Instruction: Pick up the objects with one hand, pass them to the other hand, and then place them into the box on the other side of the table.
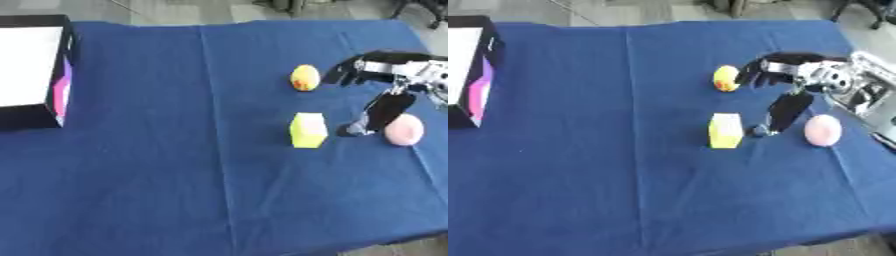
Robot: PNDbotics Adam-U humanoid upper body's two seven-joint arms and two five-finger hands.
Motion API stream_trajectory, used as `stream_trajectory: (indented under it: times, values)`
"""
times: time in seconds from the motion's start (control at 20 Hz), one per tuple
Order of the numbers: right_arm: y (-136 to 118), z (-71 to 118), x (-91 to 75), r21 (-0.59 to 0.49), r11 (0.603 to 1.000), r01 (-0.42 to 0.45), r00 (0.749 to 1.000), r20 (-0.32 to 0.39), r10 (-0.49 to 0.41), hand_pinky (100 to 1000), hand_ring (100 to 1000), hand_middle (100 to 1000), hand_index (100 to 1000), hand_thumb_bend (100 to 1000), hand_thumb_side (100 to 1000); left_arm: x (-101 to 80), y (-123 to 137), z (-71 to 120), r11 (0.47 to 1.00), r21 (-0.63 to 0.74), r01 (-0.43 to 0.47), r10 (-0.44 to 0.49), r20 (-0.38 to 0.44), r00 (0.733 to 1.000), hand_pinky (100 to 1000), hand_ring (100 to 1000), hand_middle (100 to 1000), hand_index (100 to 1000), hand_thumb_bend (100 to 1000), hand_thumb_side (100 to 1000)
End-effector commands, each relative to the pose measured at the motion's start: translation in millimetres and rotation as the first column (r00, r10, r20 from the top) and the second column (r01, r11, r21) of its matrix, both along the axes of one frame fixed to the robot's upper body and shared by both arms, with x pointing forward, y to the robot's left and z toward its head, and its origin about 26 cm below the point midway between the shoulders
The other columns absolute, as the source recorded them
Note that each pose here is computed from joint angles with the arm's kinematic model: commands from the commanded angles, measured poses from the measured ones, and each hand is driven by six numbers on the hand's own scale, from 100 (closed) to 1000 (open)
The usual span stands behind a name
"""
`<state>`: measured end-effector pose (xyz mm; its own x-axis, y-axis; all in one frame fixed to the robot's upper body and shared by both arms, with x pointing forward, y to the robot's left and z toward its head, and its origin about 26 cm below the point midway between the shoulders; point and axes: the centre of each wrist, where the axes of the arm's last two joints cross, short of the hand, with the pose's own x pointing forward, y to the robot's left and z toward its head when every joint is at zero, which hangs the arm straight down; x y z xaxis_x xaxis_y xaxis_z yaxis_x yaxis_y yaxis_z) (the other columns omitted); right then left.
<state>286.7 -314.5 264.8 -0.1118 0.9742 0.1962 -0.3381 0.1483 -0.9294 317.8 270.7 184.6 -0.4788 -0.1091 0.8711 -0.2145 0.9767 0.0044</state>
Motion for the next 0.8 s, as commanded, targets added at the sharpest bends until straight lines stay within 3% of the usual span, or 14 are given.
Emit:
stream_trajectory:
  times: [0.05,0.8]
  values:
    - [3.3,3.9,-1.0,-0.028,1.000,0.015,1.000,0.021,-0.014,883,863,821,861,527,107,-1.7,-0.2,10.7,1.000,0.022,0.011,-0.012,0.035,0.999,771,807,808,882,806,552]
    - [15.3,-10.2,1.5,-0.017,0.996,0.084,0.996,0.033,-0.084,881,863,811,849,511,107,-0.4,-6.5,15.0,0.999,0.011,0.041,-0.041,0.047,0.998,772,809,809,881,801,552]
